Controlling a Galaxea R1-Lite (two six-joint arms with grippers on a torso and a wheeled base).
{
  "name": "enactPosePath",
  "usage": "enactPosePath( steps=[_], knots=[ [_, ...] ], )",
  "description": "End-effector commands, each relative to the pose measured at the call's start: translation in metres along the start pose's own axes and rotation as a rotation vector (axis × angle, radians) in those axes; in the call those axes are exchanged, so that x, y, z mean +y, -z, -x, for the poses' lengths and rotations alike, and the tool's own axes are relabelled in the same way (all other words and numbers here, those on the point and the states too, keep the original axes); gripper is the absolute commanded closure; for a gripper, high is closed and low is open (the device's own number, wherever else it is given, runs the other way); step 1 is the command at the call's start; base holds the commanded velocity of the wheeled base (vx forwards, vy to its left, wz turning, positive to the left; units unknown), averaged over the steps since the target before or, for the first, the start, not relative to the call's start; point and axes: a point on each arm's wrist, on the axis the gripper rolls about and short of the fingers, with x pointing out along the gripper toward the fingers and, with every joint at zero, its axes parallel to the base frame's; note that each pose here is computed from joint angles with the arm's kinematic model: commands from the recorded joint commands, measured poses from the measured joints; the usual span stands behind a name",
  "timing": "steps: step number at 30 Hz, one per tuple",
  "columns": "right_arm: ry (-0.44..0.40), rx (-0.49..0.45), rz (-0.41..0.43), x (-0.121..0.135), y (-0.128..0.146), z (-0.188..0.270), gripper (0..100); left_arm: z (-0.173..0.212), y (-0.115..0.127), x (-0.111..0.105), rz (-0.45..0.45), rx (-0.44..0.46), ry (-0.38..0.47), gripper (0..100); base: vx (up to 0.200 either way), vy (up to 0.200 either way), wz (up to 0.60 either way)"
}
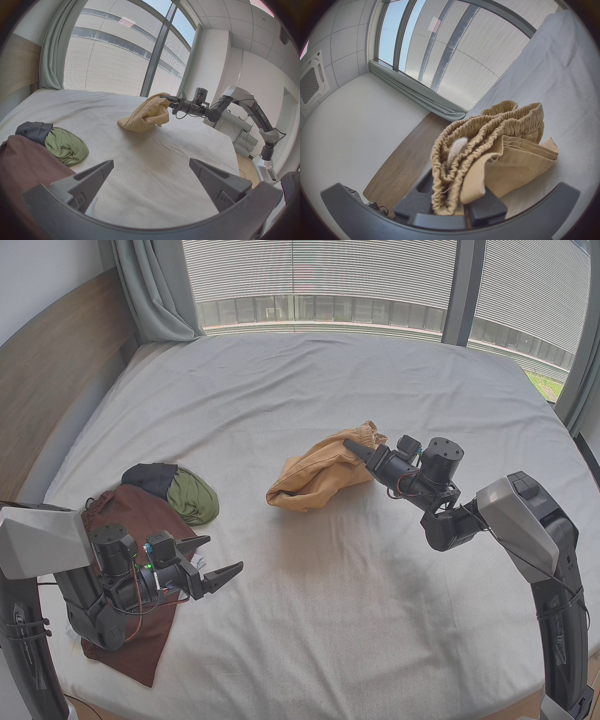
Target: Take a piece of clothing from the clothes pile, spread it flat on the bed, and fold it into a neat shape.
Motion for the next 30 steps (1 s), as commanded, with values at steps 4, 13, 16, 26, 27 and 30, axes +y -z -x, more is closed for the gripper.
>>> enactPosePath(
  steps=[4, 13, 16, 26, 27, 30],
  knots=[
    [-0.028, -0.033, 0.024, 0.008, -0.019, -0.008, 100, 0.000, 0.000, 0.000, 0.001, 0.001, -0.001, 0, 0.000, 0.000, 0.00],
    [-0.063, -0.072, 0.053, 0.019, -0.045, -0.025, 100, 0.000, 0.000, 0.000, 0.000, 0.000, 0.000, 0, 0.000, 0.000, 0.00],
    [-0.050, -0.067, 0.048, 0.013, -0.047, -0.028, 100, 0.000, 0.000, 0.000, 0.001, 0.001, 0.000, 0, 0.000, 0.000, 0.00],
    [0.126, 0.074, -0.070, -0.056, 0.014, -0.022, 100, 0.000, 0.000, 0.000, 0.000, 0.000, 0.000, 0, 0.000, 0.000, 0.00],
    [0.130, 0.078, -0.072, -0.058, 0.016, -0.022, 100, 0.000, -0.001, 0.000, -0.001, -0.002, 0.000, 0, 0.000, 0.000, 0.00],
    [0.118, 0.056, -0.051, -0.053, 0.007, -0.022, 100, 0.000, -0.001, 0.000, -0.001, -0.002, 0.000, 0, 0.000, 0.000, 0.00]
  ],
)
